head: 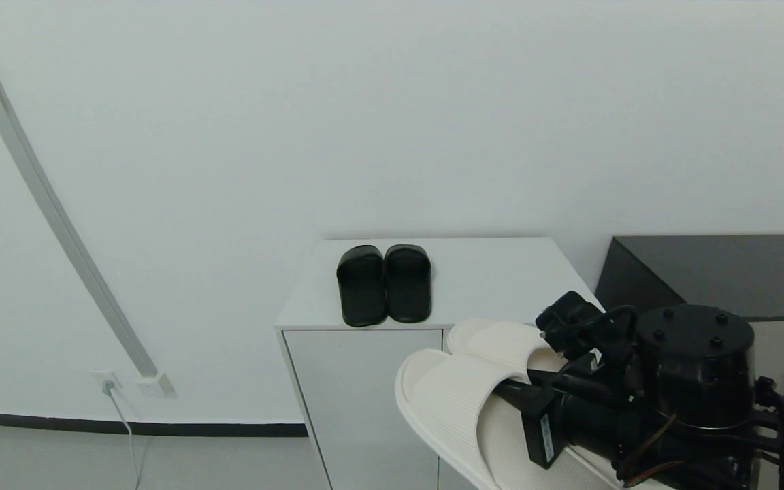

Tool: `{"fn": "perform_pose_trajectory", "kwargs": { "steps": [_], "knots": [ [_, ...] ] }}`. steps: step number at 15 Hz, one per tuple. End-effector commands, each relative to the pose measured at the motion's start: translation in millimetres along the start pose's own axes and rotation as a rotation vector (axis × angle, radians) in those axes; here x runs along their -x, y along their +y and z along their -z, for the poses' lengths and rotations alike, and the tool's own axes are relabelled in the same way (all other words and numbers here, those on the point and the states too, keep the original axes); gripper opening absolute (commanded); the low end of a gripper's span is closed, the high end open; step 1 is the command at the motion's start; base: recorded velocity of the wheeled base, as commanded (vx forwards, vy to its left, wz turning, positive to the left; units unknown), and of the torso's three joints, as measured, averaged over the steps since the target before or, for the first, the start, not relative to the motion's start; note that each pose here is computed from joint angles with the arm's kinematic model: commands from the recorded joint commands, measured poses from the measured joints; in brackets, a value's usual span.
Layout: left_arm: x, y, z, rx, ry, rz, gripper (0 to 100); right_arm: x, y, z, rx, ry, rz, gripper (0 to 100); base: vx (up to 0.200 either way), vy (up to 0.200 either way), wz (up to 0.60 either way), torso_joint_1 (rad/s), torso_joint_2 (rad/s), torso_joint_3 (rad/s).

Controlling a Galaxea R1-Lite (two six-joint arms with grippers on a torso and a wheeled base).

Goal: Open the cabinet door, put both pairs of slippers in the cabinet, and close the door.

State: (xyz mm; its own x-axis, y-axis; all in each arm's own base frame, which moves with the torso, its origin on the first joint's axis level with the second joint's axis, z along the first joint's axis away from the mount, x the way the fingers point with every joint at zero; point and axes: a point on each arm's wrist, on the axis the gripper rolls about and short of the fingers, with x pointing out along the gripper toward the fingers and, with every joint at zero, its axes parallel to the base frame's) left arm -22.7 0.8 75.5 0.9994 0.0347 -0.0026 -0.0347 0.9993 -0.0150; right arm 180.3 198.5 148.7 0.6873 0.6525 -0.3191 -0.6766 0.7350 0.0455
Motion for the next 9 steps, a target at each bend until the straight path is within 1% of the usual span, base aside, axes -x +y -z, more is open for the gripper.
{"fn": "perform_pose_trajectory", "kwargs": {
  "steps": [1, 8, 9],
  "knots": [
    [0.1, 0.0, -0.3, 0.000, -0.001, -0.001, 0, -4.6, -0.2, 3.9, 0.001, 0.019, 0.003, 0, 0.000, 0.000, 0.00, 0.000, 0.00, 0.000],
    [-0.1, 0.0, 0.1, 0.000, 0.001, -0.001, 0, -3.6, -5.1, 5.1, -0.002, 0.022, 0.028, 0, 0.000, 0.000, 0.00, 0.000, 0.00, 0.000],
    [-0.1, 0.0, 0.1, 0.000, 0.001, -0.001, 0, -4.0, -5.1, 5.4, -0.002, 0.024, 0.028, 0, 0.000, 0.000, 0.00, -0.061, 0.13, 0.080]
  ]
}}
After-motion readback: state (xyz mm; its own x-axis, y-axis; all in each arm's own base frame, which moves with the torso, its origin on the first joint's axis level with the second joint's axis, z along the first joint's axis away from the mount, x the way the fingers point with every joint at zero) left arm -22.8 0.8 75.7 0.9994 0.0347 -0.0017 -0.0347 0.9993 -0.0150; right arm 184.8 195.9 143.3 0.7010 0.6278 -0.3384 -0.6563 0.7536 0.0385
